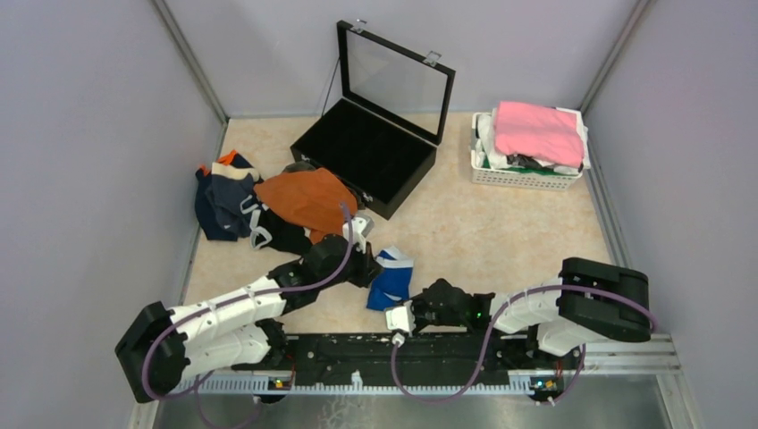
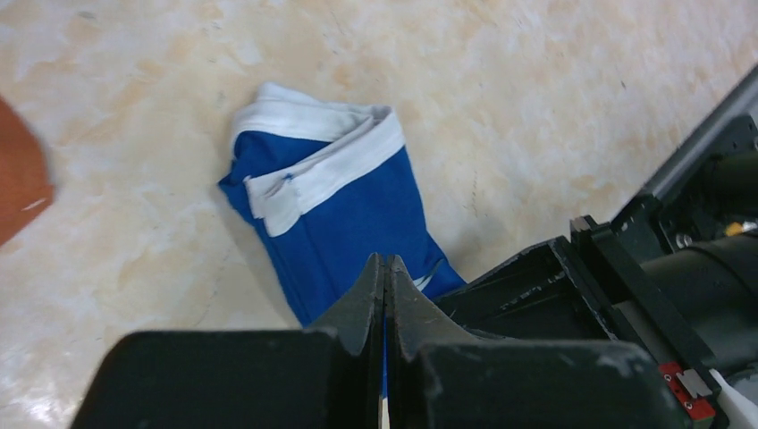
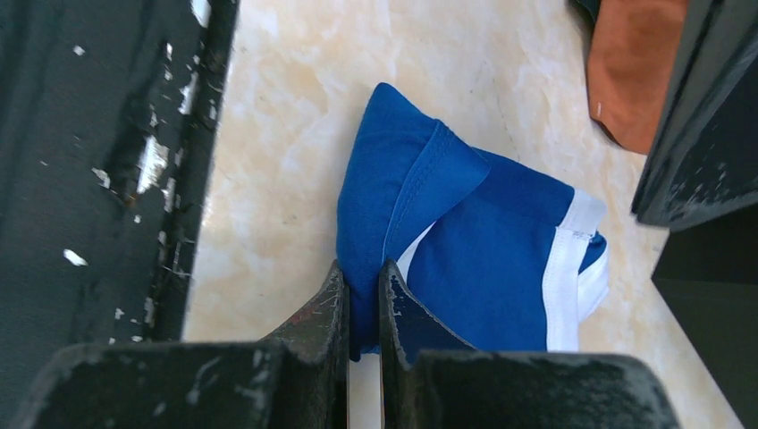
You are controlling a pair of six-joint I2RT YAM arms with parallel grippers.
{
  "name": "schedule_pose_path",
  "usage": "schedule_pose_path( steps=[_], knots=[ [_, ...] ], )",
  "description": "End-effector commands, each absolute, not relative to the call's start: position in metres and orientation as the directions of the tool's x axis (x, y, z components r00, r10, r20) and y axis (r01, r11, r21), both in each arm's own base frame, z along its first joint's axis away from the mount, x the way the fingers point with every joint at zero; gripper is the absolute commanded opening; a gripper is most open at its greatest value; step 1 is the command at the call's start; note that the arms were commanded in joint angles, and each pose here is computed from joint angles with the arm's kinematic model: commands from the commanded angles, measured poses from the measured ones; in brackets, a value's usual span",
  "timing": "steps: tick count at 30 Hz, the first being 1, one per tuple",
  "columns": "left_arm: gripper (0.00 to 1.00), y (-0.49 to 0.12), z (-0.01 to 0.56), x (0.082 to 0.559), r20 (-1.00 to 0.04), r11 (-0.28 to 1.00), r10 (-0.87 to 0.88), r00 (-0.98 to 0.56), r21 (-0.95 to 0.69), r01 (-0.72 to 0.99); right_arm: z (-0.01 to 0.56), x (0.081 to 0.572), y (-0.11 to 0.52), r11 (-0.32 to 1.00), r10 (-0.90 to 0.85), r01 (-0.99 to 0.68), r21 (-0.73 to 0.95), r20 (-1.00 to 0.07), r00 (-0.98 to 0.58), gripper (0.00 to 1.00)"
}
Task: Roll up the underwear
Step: Roll the underwear to the center of the board.
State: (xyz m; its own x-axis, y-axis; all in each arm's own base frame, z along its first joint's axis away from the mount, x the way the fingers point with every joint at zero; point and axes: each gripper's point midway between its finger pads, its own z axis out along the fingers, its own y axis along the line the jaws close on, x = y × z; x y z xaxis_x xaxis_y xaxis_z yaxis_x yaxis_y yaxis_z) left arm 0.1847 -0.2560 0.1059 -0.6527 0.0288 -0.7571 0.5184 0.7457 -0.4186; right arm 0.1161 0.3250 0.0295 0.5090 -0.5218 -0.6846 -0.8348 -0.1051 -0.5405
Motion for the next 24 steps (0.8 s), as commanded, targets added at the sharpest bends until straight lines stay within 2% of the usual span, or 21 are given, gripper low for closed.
schedule_pose_path(
  steps=[1, 8, 24],
  knots=[
    [0.0, -0.279, 0.103, 0.164, -0.751, 0.612, 0.114, -0.651, -0.463, 0.641, 0.047, 0.096, 0.343, -0.091, -0.429, -0.895, -0.438, -0.793, 0.432, 0.0],
    [0.0, -0.274, 0.078, 0.152, -0.709, 0.609, 0.158, -0.688, -0.478, 0.632, 0.05, 0.097, 0.344, -0.05, -0.435, -0.941, -0.335, -0.841, 0.322, 0.0],
    [0.0, -0.244, 0.03, 0.138, -0.617, 0.708, 0.157, -0.771, -0.474, 0.523, 0.051, 0.108, 0.336, 0.002, -0.446, -0.98, -0.2, -0.877, 0.178, 0.0]
  ],
)
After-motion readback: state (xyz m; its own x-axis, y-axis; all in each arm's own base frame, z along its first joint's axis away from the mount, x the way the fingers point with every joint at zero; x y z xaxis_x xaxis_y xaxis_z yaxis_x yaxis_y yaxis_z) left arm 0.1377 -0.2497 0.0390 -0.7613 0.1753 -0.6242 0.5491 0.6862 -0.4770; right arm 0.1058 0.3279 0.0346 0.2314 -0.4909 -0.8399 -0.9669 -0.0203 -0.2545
